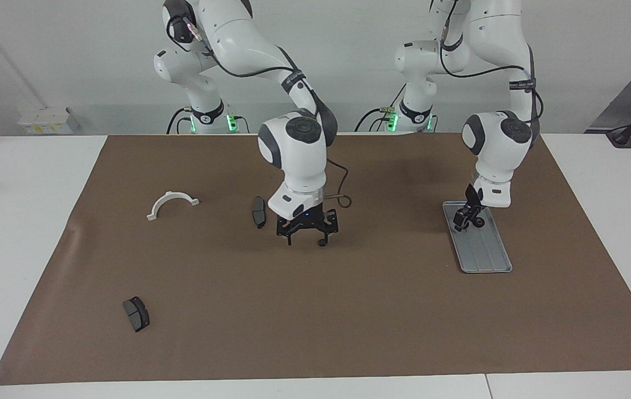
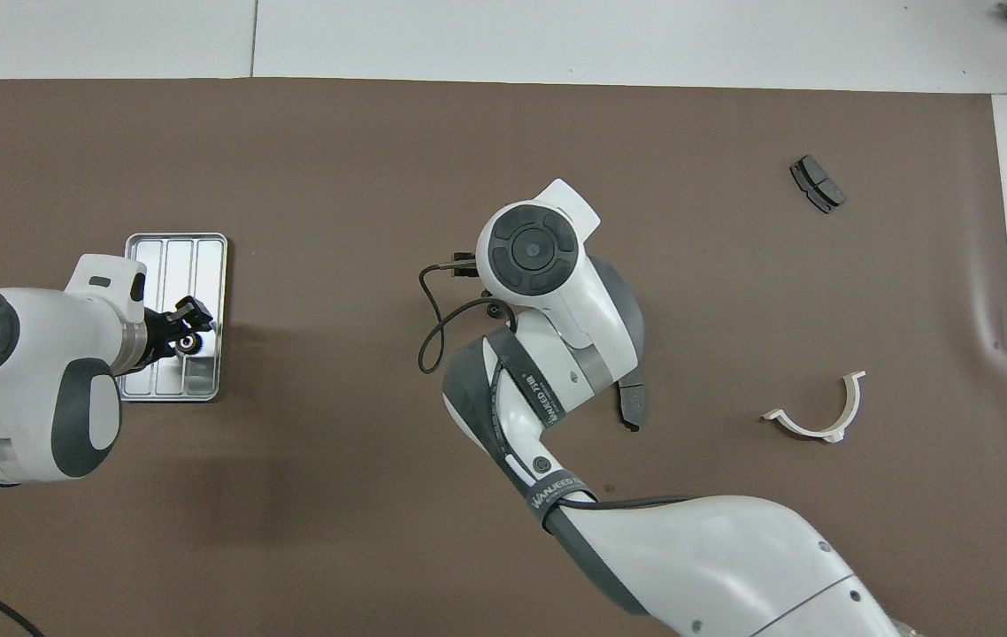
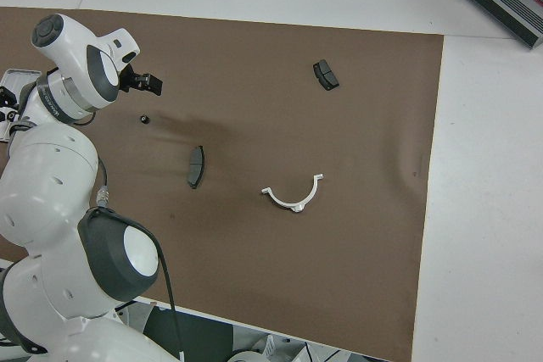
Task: Place bearing gear from tray to pile
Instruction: 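Return the left gripper to the tray while the right gripper grasps the ring, then grasp a second ring in the tray with the left gripper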
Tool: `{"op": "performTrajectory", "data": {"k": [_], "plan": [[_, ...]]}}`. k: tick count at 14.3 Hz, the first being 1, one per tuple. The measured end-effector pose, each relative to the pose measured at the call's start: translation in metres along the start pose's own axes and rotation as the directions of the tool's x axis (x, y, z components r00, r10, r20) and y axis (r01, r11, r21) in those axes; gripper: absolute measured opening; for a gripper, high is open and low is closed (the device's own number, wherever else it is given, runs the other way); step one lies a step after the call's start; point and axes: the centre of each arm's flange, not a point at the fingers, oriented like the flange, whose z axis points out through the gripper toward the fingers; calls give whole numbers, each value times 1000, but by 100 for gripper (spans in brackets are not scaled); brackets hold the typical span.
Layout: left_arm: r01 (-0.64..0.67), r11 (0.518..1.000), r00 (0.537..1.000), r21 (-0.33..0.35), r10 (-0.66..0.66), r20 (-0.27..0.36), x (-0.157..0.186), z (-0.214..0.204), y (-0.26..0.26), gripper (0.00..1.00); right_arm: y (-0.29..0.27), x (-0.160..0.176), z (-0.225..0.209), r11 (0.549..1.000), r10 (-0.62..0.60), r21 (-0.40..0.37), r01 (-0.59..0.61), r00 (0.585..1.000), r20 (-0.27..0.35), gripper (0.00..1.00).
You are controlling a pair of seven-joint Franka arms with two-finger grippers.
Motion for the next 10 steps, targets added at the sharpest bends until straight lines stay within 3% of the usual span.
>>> {"op": "performTrajectory", "data": {"k": [2,5,9,10], "plan": [[0,1000,1000,-1,0,-2,0,4,0,62,-13,-10,18,1000,19,-1,-19,1000,-1,100],[1,1000,1000,-2,-1,-8,2,3,-1,34,-19,-15,23,1000,16,-1,-16,1000,0,100],[-12,1000,1000,-5,12,-19,4,0,2,34,-18,-23,33,1000,12,-16,-12,1000,21,93],[-16,1000,1000,-10,16,-27,8,-4,4,34,-17,-24,34,1000,14,-19,-13,1000,24,81]]}}
